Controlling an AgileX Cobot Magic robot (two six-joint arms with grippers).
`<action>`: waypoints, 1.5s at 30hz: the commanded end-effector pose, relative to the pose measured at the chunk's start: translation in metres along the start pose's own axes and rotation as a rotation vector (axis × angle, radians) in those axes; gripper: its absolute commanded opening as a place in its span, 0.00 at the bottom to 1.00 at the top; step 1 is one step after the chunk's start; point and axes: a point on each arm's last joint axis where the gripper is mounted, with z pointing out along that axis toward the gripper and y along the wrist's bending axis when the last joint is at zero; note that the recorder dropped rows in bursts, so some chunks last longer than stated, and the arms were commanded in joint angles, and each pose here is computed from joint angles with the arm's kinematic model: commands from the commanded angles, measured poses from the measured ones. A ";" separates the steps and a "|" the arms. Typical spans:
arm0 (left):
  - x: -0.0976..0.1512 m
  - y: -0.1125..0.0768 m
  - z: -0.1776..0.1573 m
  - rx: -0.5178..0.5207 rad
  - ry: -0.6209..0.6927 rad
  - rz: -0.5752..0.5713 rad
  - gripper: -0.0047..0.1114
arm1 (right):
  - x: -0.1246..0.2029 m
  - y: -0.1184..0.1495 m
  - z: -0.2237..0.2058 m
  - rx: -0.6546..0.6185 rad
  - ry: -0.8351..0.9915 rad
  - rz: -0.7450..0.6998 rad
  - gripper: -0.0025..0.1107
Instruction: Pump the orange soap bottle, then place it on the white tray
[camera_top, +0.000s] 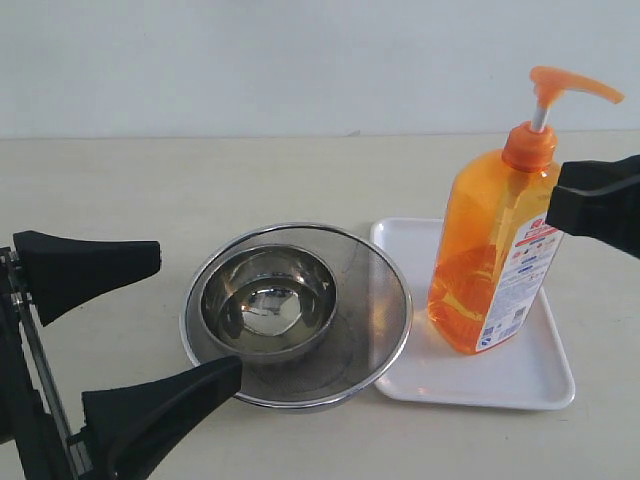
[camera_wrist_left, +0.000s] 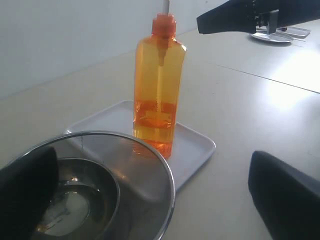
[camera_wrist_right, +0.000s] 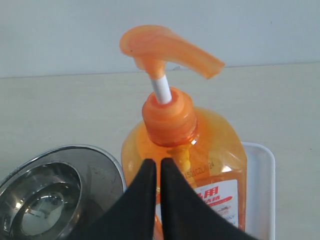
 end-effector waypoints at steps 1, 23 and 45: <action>0.000 0.000 -0.001 -0.004 -0.006 -0.015 0.86 | 0.000 -0.002 -0.001 0.011 -0.005 -0.011 0.02; -0.018 0.021 -0.037 -0.176 -0.189 -0.152 0.86 | 0.000 -0.002 -0.001 0.020 -0.010 -0.010 0.02; 0.040 0.032 -0.116 -0.698 -0.430 -0.306 0.86 | 0.000 -0.003 -0.001 0.023 -0.011 -0.012 0.02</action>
